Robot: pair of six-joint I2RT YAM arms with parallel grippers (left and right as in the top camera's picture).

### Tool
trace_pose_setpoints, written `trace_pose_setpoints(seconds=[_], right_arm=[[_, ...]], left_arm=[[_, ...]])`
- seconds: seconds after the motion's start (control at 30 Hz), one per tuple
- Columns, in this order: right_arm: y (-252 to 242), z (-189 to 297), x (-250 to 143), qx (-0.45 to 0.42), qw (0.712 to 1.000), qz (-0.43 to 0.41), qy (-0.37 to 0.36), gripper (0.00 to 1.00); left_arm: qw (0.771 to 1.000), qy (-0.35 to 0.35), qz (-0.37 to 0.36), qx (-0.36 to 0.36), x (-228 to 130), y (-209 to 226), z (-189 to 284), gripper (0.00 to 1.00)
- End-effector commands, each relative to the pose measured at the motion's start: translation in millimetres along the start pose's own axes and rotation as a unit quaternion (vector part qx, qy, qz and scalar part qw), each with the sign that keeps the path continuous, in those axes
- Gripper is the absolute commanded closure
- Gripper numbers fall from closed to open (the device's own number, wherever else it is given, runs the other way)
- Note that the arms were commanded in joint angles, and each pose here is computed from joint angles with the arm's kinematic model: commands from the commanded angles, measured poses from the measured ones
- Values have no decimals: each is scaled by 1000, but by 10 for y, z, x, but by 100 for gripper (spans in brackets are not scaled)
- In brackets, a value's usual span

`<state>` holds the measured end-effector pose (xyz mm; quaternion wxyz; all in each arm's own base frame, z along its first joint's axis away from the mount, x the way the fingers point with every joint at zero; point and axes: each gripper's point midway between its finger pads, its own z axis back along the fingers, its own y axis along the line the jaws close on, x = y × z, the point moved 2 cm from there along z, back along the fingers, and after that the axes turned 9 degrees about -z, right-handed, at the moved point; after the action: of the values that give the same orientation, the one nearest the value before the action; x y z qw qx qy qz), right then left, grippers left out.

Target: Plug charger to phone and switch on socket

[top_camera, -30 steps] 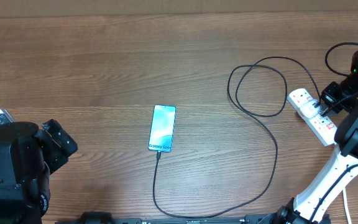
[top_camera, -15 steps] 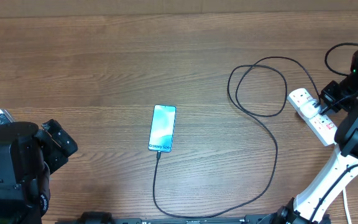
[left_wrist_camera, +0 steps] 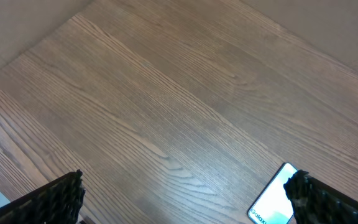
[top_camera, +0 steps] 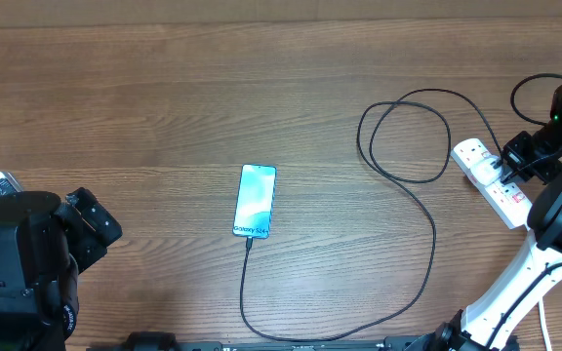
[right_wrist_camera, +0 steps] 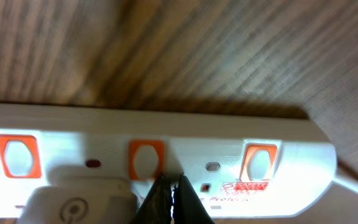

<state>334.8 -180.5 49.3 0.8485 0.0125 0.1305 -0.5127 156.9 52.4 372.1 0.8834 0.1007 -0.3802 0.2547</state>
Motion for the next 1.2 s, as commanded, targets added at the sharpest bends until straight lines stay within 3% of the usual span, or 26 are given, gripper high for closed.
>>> trace_pose_setpoints(seconds=[0.0, 0.2, 1.17], right_arm=[[-98, 86, 119, -16, 1000, -23, -1, 96], [109, 333, 34, 70, 996, 57, 27, 96], [77, 119, 61, 58, 996, 67, 28, 96]], left_arm=[[1000, 1, 3, -2, -11, -2, 3, 0], [1000, 1, 3, -2, -11, -2, 3, 0], [1000, 3, -1, 0, -23, 6, 3, 0]])
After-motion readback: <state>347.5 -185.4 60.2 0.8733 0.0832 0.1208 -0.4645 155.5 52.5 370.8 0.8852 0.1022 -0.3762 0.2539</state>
